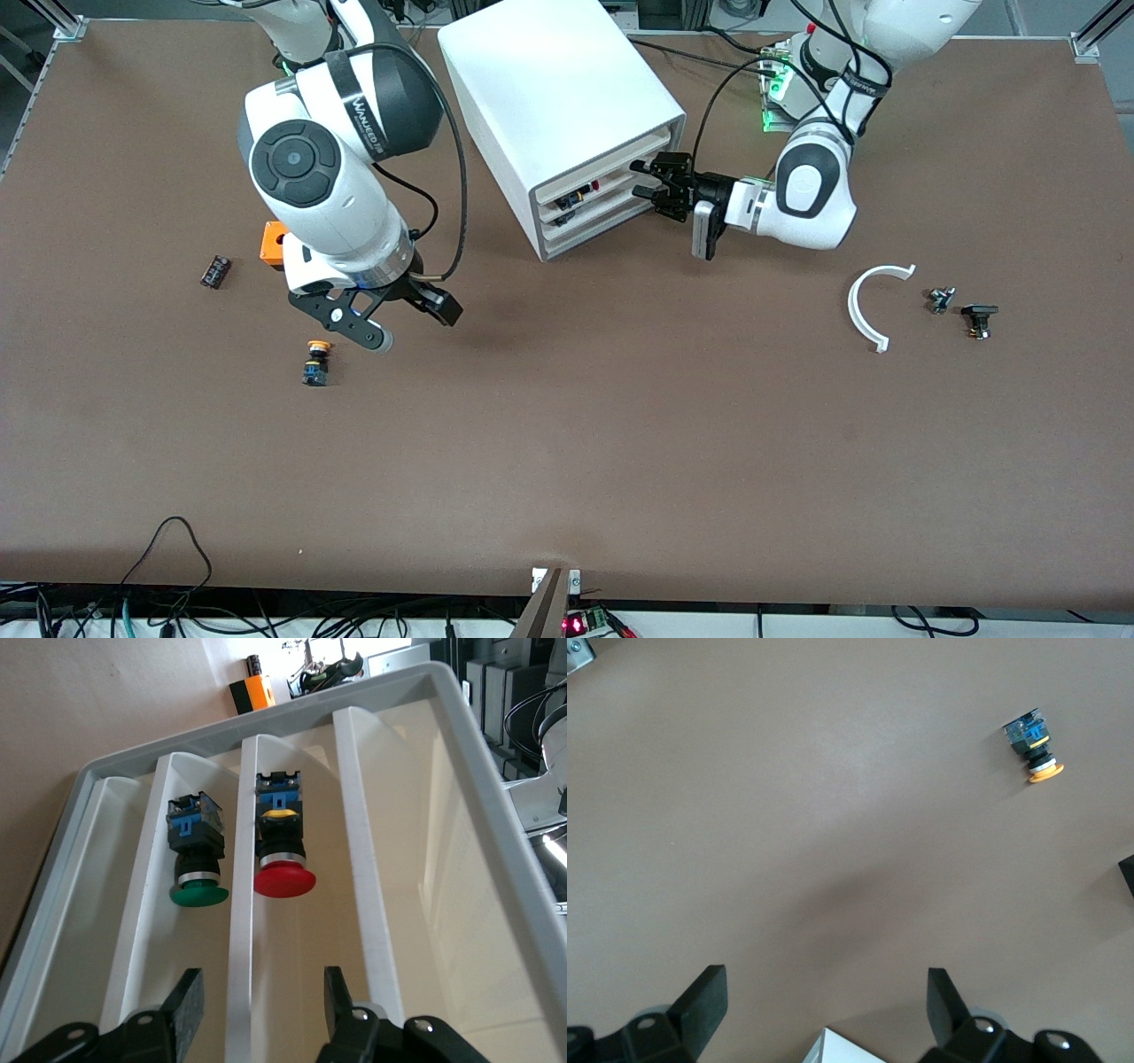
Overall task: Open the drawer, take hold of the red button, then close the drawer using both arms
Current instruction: 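Grasp the drawer handle with the left gripper and pull the drawer open, then grasp the red button in the drawer while the left gripper withdraws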
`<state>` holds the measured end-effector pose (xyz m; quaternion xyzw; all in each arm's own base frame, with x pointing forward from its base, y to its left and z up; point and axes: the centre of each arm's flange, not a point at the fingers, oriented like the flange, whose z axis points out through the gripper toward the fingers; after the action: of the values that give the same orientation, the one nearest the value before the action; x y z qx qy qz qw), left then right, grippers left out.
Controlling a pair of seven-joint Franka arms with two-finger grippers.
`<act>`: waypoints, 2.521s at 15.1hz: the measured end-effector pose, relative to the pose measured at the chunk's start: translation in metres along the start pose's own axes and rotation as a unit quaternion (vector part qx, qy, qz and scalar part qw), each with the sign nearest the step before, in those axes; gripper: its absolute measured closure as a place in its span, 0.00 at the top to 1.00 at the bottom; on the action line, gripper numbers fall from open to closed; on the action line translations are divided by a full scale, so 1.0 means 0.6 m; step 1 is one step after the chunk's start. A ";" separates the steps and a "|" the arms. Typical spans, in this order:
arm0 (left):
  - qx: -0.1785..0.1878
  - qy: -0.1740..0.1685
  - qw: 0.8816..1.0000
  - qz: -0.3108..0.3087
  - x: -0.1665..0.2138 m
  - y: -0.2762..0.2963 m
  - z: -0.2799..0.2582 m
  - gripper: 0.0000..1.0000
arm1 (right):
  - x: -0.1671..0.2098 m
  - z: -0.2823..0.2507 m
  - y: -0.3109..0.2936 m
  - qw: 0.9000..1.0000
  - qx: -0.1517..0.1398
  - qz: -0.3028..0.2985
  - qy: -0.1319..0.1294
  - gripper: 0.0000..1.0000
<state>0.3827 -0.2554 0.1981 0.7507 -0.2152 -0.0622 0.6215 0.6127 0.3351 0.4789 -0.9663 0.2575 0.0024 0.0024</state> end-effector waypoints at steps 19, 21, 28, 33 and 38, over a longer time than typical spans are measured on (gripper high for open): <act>0.070 -0.013 0.995 0.075 0.076 -0.044 -0.121 0.14 | -0.080 -0.037 -0.124 0.982 0.070 0.173 -0.011 1.00; 0.080 -0.010 0.994 0.080 0.103 -0.055 -0.156 0.14 | -0.098 -0.034 -0.139 0.978 0.080 0.193 -0.012 1.00; 0.086 -0.032 0.993 0.079 0.131 -0.061 -0.187 0.46 | -0.171 0.024 -0.206 0.960 0.107 0.258 -0.015 1.00; 0.124 -0.154 0.980 0.022 0.190 0.017 -0.283 0.92 | -0.257 0.083 -0.246 0.956 0.091 0.276 -0.023 1.00; 0.249 -0.261 0.931 -0.060 0.267 0.202 -0.404 1.00 | -0.324 0.158 -0.263 0.964 0.069 0.255 -0.019 1.00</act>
<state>0.5844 -0.1161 0.3957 0.8498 -0.3335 -0.2376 0.3320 0.5226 0.5693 0.3856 -0.8659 0.4948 0.0040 0.0734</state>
